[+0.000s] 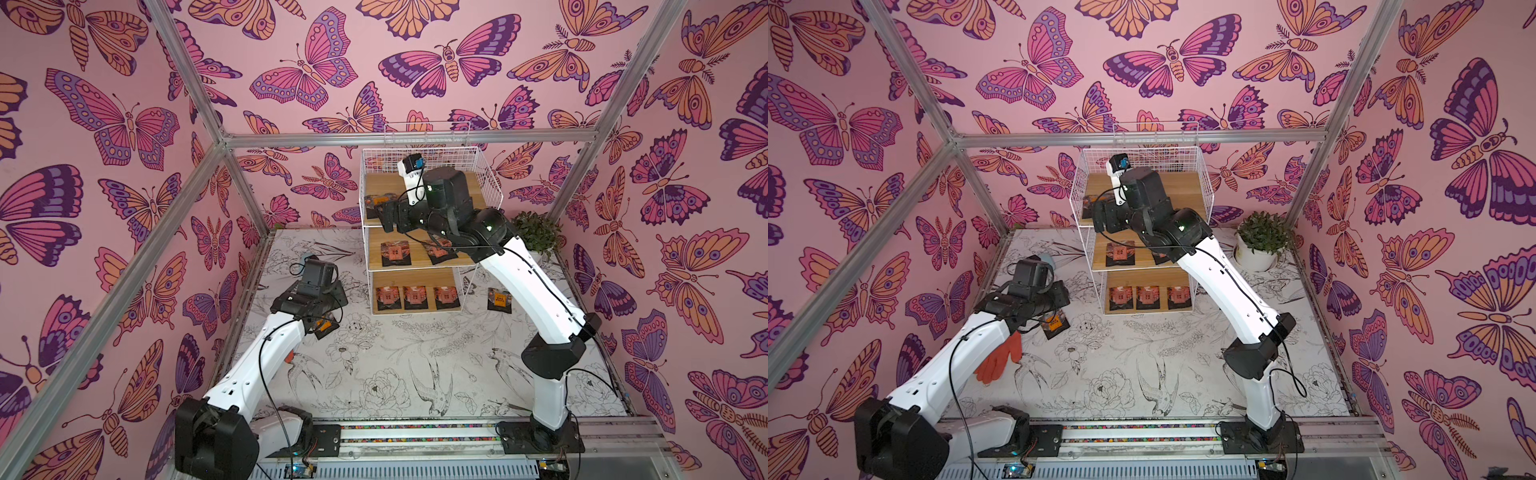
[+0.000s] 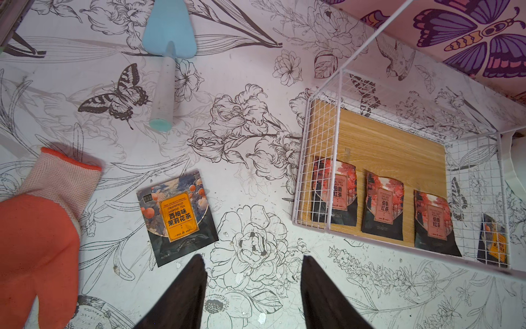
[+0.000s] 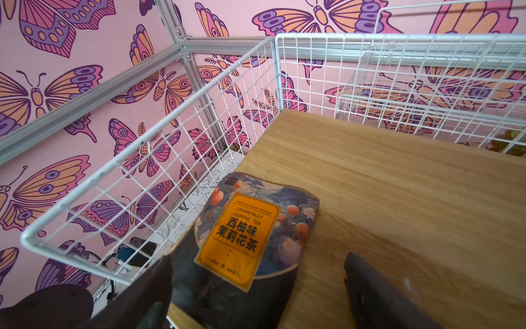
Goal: Remove the tea bags from the shelf
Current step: Pick up the tea bag from the shelf.
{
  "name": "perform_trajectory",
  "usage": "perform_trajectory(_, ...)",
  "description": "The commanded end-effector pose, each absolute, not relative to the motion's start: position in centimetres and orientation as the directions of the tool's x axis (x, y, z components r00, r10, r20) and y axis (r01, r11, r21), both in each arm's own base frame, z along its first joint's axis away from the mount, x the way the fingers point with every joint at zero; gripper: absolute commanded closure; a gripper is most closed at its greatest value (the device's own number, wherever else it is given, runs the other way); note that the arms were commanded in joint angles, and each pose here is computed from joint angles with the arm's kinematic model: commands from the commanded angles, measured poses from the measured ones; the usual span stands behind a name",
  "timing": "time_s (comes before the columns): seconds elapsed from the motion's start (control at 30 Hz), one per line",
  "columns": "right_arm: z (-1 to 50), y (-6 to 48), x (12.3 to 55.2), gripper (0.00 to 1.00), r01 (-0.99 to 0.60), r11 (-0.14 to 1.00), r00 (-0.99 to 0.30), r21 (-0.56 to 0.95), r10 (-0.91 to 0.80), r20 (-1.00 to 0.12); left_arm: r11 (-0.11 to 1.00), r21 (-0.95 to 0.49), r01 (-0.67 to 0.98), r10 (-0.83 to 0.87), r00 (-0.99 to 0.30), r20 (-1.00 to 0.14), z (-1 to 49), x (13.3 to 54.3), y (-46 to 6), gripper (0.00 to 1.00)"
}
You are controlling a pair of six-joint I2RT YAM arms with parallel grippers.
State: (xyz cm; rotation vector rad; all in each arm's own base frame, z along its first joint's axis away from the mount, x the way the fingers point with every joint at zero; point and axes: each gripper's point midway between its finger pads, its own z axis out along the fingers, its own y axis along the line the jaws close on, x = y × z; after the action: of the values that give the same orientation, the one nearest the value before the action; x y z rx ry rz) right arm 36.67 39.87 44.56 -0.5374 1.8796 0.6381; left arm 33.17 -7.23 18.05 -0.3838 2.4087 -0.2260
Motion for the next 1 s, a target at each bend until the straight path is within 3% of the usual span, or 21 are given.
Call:
perform_trajectory(0.0,41.2,41.2,37.1,0.03,-0.631,0.750,-0.428,0.198,-0.124,-0.895,0.945,-0.247,-0.213,-0.322,-0.725,-0.609,17.8,33.4,-6.9,0.43)
perform_trajectory(0.23,39.9,42.4,37.3,0.04,-0.646,0.743,-0.421,0.175,-0.155,-0.894,0.944,-0.247,-0.219,-0.328,-0.718,-0.614,18.0,33.2,-6.5,0.43)
perform_trajectory(0.67,36.6,43.2,36.5,0.06,-0.637,0.765,-0.325,-0.096,-0.379,-0.867,0.940,-0.229,-0.252,-0.340,-0.717,-0.608,17.1,32.4,-5.1,0.43)
perform_trajectory(0.97,36.0,42.6,36.5,0.20,-0.631,0.767,-0.337,-0.115,-0.405,-0.850,0.940,-0.228,-0.254,-0.342,-0.716,-0.609,17.1,32.3,-4.9,0.43)
